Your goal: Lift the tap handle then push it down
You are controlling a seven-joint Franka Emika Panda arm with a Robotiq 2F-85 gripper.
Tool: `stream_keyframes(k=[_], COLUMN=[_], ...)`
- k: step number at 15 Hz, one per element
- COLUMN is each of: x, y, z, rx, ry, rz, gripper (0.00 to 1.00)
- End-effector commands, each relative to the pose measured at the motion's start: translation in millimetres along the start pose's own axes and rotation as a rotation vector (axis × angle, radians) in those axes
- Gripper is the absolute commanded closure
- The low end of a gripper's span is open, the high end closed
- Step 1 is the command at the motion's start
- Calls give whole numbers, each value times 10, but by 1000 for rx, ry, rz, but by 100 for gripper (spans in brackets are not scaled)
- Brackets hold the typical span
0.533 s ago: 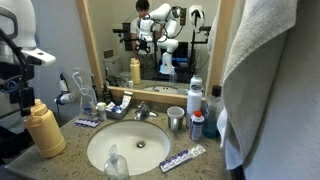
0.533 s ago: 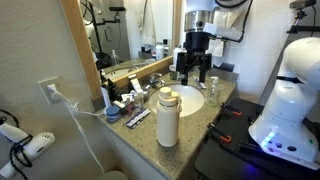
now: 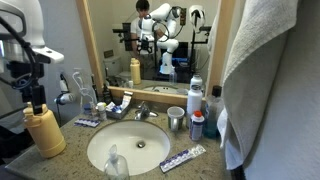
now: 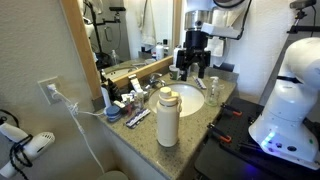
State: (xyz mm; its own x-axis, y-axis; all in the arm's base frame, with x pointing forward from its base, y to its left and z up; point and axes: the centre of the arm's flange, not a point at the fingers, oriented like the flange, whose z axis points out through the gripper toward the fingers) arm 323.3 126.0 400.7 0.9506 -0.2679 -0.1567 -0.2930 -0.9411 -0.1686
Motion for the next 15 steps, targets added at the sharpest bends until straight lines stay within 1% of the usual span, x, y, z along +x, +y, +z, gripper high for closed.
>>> stream_keyframes(k=[1,3,5,8,12,15], x=[650,987,1312,1771,2355,2751], y=[254,355,397,401,521,717], z=[-202,-334,-427,-430,-241,-92], rx=[-48,-98,-139,-197,-235,-243], ry=[72,125,176,226,238,222], rz=[23,11,-27,-68,-111,-143], gripper=[0,0,0,0,0,0])
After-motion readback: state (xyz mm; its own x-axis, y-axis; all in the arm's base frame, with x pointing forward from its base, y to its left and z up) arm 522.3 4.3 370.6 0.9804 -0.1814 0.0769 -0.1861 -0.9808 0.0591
